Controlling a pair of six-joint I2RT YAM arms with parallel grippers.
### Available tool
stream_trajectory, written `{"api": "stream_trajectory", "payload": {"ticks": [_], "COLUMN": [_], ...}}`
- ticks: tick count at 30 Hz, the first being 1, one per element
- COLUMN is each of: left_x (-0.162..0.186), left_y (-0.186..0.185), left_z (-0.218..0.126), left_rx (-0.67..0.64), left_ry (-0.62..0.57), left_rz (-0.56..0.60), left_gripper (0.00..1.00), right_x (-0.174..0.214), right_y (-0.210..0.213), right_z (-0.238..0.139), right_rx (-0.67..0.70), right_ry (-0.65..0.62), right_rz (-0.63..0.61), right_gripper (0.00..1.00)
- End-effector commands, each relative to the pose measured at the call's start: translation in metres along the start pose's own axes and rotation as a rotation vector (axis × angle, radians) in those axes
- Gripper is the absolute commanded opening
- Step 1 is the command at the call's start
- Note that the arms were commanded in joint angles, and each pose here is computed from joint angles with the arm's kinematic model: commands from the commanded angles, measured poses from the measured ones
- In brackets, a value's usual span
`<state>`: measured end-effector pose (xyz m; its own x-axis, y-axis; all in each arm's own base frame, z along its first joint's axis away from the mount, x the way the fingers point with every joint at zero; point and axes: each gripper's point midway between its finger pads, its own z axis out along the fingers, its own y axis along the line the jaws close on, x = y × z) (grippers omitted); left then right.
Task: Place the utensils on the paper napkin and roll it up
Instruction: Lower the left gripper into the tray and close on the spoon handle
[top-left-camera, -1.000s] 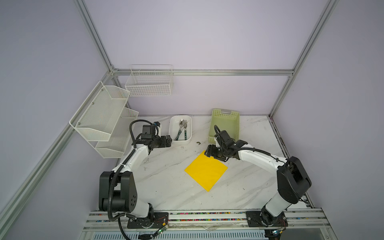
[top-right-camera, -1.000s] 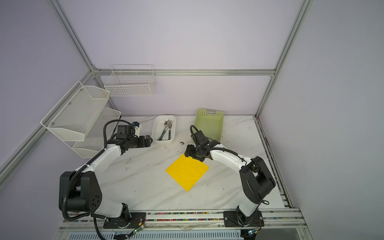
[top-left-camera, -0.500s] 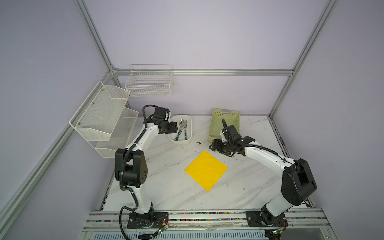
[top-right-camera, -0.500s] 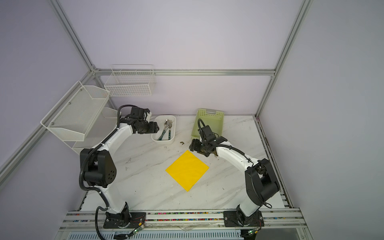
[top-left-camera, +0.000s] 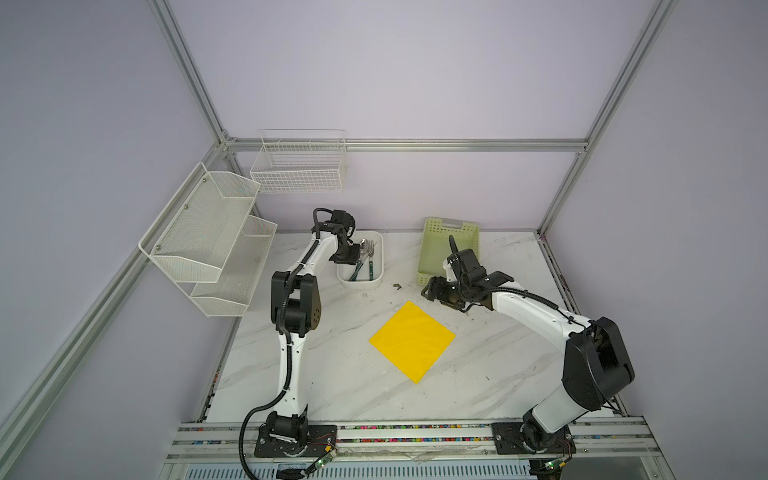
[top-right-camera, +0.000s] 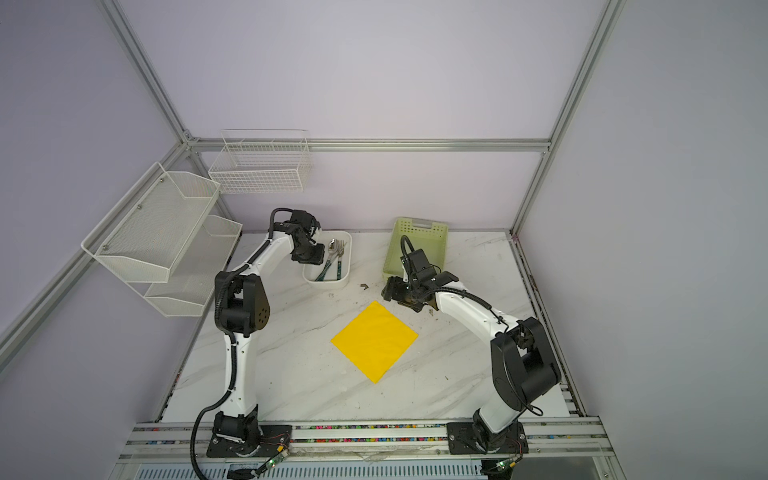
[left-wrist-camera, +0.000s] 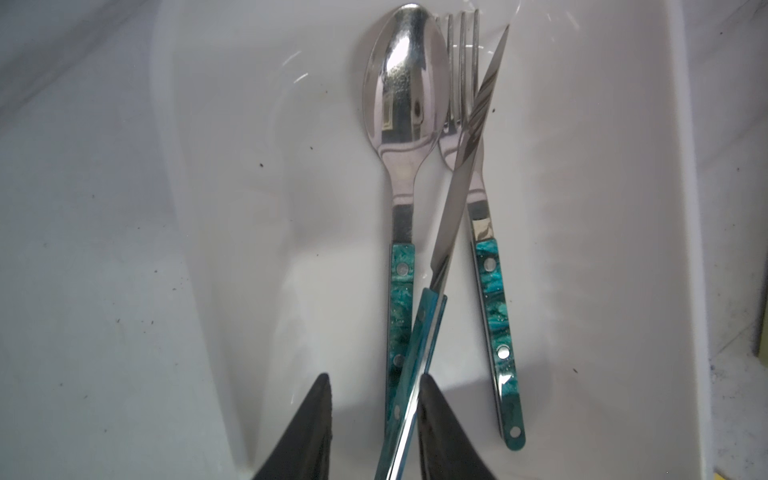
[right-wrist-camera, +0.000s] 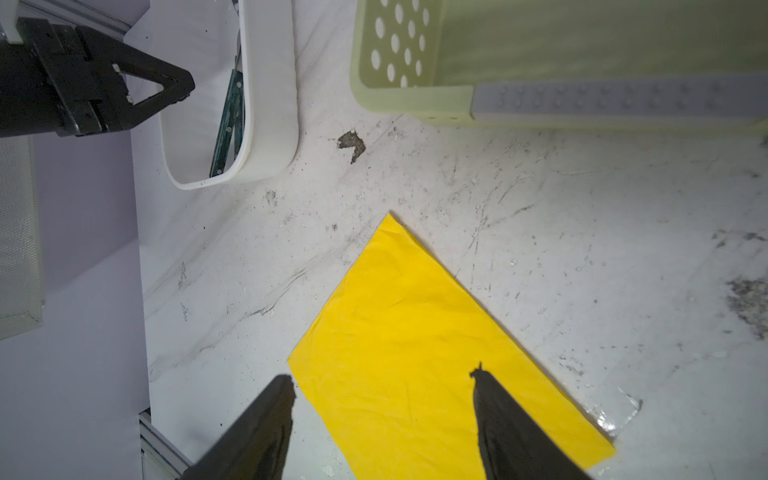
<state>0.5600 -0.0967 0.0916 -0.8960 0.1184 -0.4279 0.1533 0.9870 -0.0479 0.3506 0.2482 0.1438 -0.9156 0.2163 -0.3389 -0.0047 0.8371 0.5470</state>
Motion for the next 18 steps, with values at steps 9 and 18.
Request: {"api": "stream_trajectory", "payload": {"ticks": [9, 18], "left_x": [-0.039, -0.03], "left_y": [-0.017, -0.021], "left_z": [-0.001, 0.021], "left_rx": [0.091, 0.071], "left_ry": [-0.101, -0.068], "left_rz": [0.058, 0.086], "left_gripper": [0.29, 0.27], "right_x": [0.001, 0.004], "right_y": [0.002, 0.001], "right_z": [0.005, 0.003], "right_rx": [-0.017, -0.02], "right_ry": [0.028, 0.032], "right_rz": [0.006, 0.014], "right_gripper": [0.7, 0.7]}}
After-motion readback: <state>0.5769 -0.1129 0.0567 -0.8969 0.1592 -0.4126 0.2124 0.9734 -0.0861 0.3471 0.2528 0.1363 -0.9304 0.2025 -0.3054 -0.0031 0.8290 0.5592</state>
